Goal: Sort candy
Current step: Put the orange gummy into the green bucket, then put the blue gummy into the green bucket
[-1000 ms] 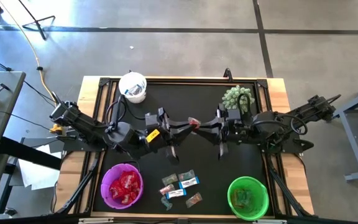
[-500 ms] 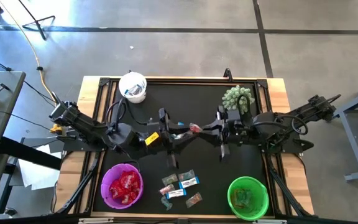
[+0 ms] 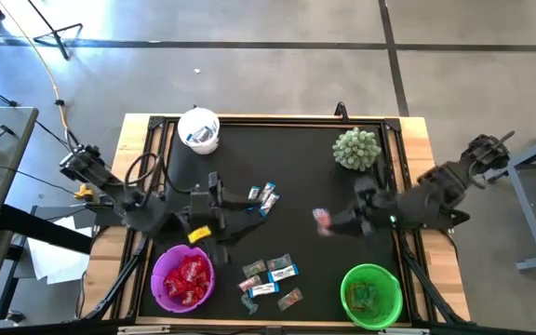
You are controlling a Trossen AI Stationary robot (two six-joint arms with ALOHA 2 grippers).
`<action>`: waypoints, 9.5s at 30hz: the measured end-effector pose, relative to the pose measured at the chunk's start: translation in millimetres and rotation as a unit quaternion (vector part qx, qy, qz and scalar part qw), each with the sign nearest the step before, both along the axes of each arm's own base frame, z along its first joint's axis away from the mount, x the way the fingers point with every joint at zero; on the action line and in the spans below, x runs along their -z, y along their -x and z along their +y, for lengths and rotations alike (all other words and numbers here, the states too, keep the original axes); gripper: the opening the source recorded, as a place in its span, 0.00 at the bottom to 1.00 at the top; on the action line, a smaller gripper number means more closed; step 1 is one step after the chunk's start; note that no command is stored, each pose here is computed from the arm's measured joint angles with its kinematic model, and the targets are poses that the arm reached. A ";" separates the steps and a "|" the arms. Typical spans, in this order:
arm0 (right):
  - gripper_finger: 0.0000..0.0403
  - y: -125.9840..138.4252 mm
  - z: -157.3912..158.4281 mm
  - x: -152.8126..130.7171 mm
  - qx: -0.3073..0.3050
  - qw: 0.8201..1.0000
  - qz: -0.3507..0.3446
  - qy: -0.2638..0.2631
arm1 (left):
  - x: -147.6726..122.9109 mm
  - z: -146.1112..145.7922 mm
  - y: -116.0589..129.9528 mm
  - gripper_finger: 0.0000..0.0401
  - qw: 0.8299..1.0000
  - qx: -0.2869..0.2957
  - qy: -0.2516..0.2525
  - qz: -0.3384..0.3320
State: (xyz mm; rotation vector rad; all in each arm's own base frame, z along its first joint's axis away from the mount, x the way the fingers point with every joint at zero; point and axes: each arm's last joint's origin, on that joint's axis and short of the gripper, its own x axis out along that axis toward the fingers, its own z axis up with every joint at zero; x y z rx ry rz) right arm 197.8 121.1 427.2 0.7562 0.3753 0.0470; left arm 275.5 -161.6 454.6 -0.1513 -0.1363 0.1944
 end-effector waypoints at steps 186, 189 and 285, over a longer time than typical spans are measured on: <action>0.24 -28.9 49.6 95.1 -0.174 0.911 0.260 0.267 | 38.9 -9.4 24.0 0.40 0.978 -0.093 0.157 0.103; 0.24 -58.4 40.2 108.9 -0.182 0.911 0.271 0.253 | 39.0 -7.5 24.1 0.40 0.978 -0.095 0.153 0.106; 0.00 -71.8 63.9 108.4 -0.231 0.913 0.326 -0.075 | 33.6 5.2 106.2 0.40 0.969 -0.010 -0.017 0.245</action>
